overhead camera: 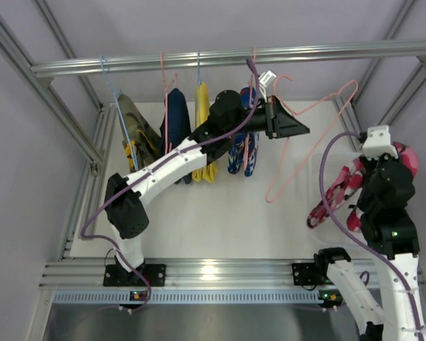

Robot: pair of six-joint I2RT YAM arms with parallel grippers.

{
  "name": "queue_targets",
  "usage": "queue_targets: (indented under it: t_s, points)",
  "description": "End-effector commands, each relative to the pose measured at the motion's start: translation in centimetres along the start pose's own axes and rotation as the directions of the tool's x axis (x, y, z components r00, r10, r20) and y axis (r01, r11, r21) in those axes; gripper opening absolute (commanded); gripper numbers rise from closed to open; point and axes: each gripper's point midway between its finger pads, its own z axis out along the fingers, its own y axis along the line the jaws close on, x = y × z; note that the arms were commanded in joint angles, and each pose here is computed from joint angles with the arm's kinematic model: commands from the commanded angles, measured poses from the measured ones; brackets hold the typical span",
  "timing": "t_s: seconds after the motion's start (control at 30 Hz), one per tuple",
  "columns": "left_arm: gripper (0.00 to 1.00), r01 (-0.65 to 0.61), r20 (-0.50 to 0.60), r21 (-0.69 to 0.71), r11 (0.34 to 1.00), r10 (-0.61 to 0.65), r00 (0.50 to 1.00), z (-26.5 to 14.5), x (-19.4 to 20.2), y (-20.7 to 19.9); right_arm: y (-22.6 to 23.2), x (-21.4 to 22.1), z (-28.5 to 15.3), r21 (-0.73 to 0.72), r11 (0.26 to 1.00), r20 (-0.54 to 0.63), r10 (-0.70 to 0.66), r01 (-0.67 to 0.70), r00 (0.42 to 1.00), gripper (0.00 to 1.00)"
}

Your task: Remove the trousers from the hanger

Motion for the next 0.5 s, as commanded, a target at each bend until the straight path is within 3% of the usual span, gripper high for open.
queue_targets:
  t_s: [0.0,0.2,0.43,0.47]
  points:
    - [0.00,-0.098,0.135,0.111,0.989,0.083,0.987,-1.8,-4.6,-6.1,-2.6,1.6,-1.5,0.123,0.992,-0.038,0.024,-0.019,0.999,0.00]
    - [0.00,-0.105,0.160,0.129,0.986,0.084,0.984,-1.9,-5.7,-7.0,2.5,8.2,-1.2,0.045,0.994,-0.182,-0.095,0.104,0.979,0.00]
    - [0.00,-0.111,0.167,0.131,0.985,0.089,0.982,-1.7,-6.1,-7.2,2.2,11.3,-3.2,0.066,0.989,-0.246,-0.113,0.133,0.963,0.00]
    - [0.00,-0.112,0.167,0.134,0.985,0.089,0.982,-1.7,-6.1,-7.3,2.4,11.7,-3.3,0.056,0.988,-0.255,-0.123,0.142,0.959,0.04]
